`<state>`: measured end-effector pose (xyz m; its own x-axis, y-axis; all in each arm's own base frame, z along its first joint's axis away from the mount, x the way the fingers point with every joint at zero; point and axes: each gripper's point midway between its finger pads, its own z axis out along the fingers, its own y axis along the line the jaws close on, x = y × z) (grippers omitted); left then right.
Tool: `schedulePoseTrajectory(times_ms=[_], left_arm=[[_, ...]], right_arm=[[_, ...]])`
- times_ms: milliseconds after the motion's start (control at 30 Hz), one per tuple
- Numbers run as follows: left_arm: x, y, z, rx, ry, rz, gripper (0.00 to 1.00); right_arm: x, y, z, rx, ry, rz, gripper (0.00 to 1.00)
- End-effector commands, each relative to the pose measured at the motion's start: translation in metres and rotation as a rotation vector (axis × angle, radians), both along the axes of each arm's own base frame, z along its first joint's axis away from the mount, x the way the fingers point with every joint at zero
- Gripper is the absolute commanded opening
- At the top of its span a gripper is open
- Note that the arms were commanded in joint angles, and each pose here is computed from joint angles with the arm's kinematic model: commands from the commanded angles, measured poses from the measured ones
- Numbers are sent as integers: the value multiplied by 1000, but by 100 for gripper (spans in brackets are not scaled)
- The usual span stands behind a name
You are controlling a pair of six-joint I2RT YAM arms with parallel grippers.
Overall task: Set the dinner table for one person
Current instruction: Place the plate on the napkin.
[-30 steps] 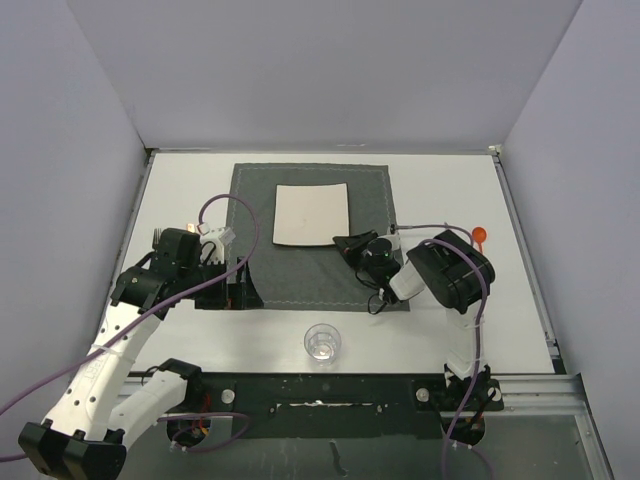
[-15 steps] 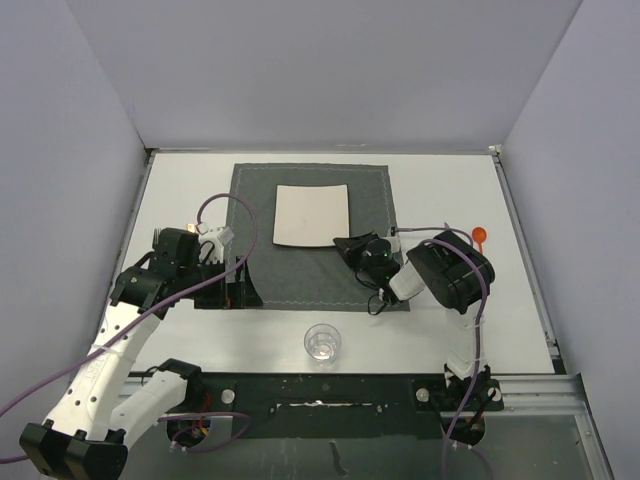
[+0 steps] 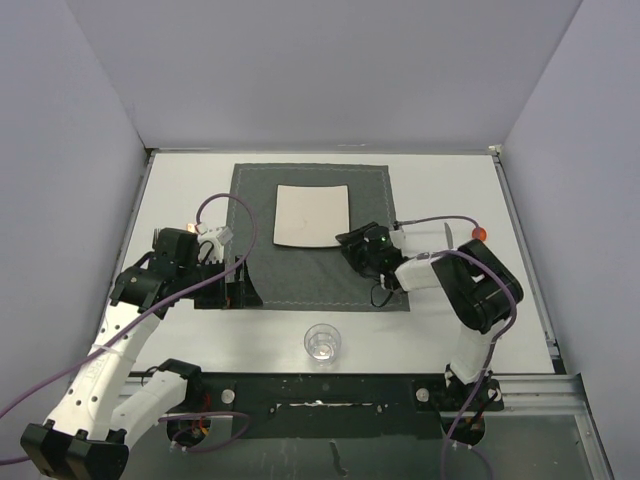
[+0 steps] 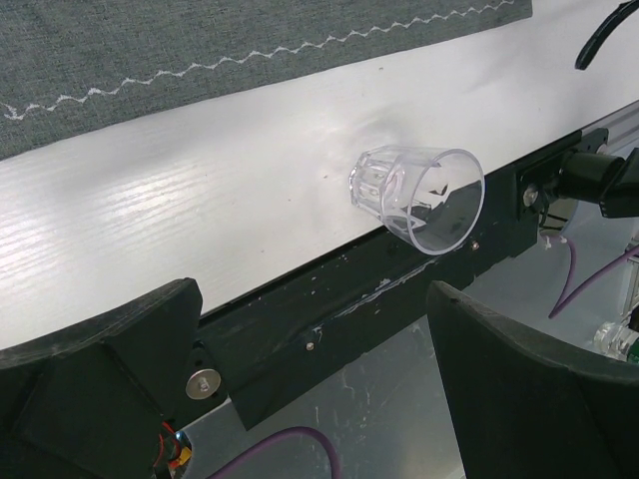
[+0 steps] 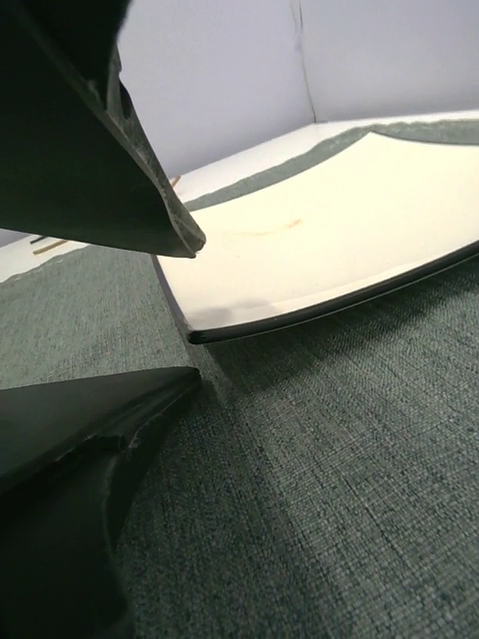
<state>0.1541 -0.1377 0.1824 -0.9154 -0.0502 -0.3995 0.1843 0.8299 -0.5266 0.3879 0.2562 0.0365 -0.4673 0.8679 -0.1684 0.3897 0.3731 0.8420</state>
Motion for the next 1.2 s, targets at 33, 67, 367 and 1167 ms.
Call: schedulePoseTrajectory(times_ms=[33,67,367,1167], left_arm=[[10,-4,10,-31,-66,-11,98],[10,-4,10,-29,-65,-10,98],[11,-1,11,-21,-78,10,98],[53,11,11,69,-38,183,98]], right_arm=[[-2,-8,16,-121,79,3,49],[-3,-12,19,-158,91,2,50],[1,-54,100,-436,45,12,53],[-125,-85,186,-970,199,868,57]])
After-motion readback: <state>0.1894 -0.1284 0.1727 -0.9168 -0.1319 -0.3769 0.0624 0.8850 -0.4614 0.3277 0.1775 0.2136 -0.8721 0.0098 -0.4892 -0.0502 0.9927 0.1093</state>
